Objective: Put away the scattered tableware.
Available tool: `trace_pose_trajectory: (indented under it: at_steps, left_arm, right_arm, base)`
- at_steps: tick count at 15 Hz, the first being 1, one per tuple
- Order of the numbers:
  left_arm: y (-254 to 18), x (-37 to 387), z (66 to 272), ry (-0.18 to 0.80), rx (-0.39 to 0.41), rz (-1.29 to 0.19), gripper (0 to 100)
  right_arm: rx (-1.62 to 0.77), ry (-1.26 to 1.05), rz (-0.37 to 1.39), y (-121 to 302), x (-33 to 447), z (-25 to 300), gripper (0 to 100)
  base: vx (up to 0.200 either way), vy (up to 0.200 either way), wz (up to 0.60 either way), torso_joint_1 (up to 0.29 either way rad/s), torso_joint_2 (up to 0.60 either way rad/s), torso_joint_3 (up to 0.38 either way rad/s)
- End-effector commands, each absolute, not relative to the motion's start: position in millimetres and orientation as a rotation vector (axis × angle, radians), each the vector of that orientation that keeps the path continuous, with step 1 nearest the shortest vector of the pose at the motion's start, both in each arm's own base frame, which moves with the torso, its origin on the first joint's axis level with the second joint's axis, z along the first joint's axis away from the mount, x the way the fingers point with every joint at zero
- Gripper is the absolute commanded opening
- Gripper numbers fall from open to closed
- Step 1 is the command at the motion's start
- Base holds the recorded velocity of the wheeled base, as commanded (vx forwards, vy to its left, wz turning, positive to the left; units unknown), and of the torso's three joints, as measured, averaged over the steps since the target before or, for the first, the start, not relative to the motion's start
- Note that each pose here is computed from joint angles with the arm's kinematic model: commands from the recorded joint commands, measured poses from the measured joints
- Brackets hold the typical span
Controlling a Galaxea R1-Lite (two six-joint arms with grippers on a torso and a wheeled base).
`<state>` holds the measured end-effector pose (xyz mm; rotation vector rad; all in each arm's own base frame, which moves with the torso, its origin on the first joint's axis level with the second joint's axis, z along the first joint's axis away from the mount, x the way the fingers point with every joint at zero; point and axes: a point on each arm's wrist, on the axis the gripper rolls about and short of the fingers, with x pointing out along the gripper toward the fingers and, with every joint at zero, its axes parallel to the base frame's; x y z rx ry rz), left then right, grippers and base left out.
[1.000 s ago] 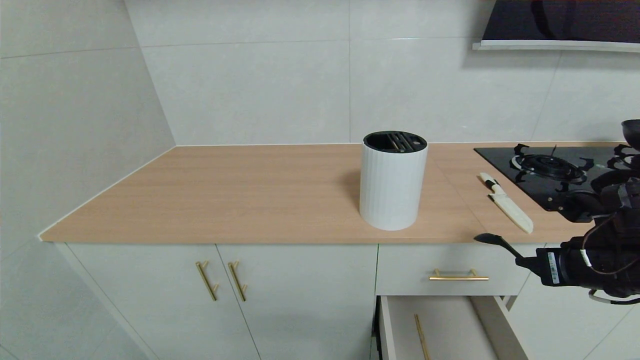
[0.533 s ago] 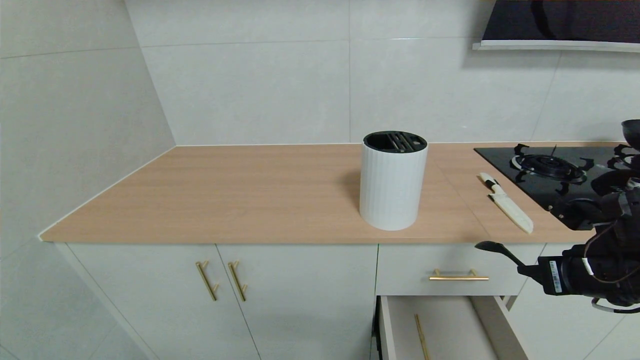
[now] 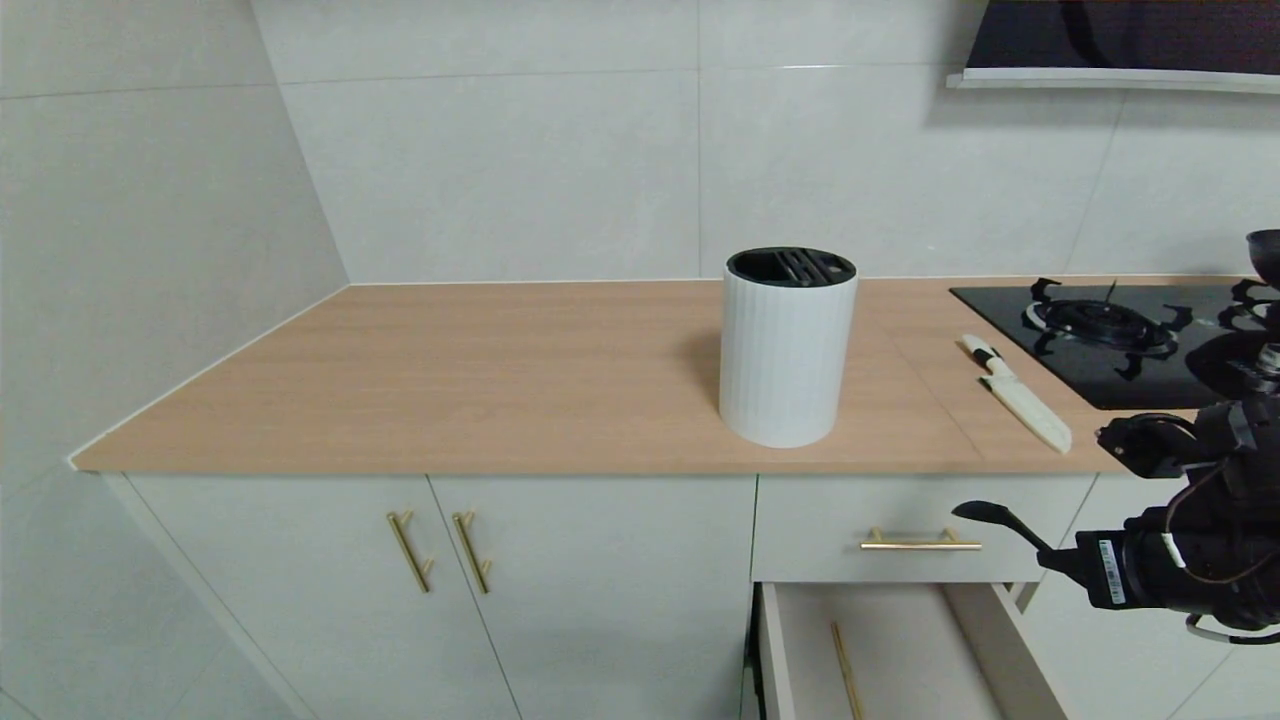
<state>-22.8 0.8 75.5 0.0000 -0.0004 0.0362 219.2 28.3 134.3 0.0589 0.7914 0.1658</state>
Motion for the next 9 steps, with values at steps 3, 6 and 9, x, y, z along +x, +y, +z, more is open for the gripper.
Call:
trace_pose_trajectory:
  at_steps: [3, 6, 9]
  left_arm:
    - [1, -23, 76, 0.0, 0.0, 0.037, 100]
    - [1, -23, 76, 0.0, 0.0, 0.037, 100]
    - [1, -23, 76, -0.002, 0.0, 0.037, 100]
  right_arm:
    - [0.058, 0.812, 0.165, 29, 221, 130, 0]
    - [0.057, 0.832, 0.166, 29, 222, 125, 0]
    - [0.033, 0.848, 0.173, 29, 224, 121, 0]
  base:
    - [0.0, 0.0, 0.0, -0.206, 0.48, 0.266]
    - [0.0, 0.0, 0.0, -0.202, 0.49, 0.287]
    - [0.0, 0.0, 0.0, -0.194, 0.48, 0.279]
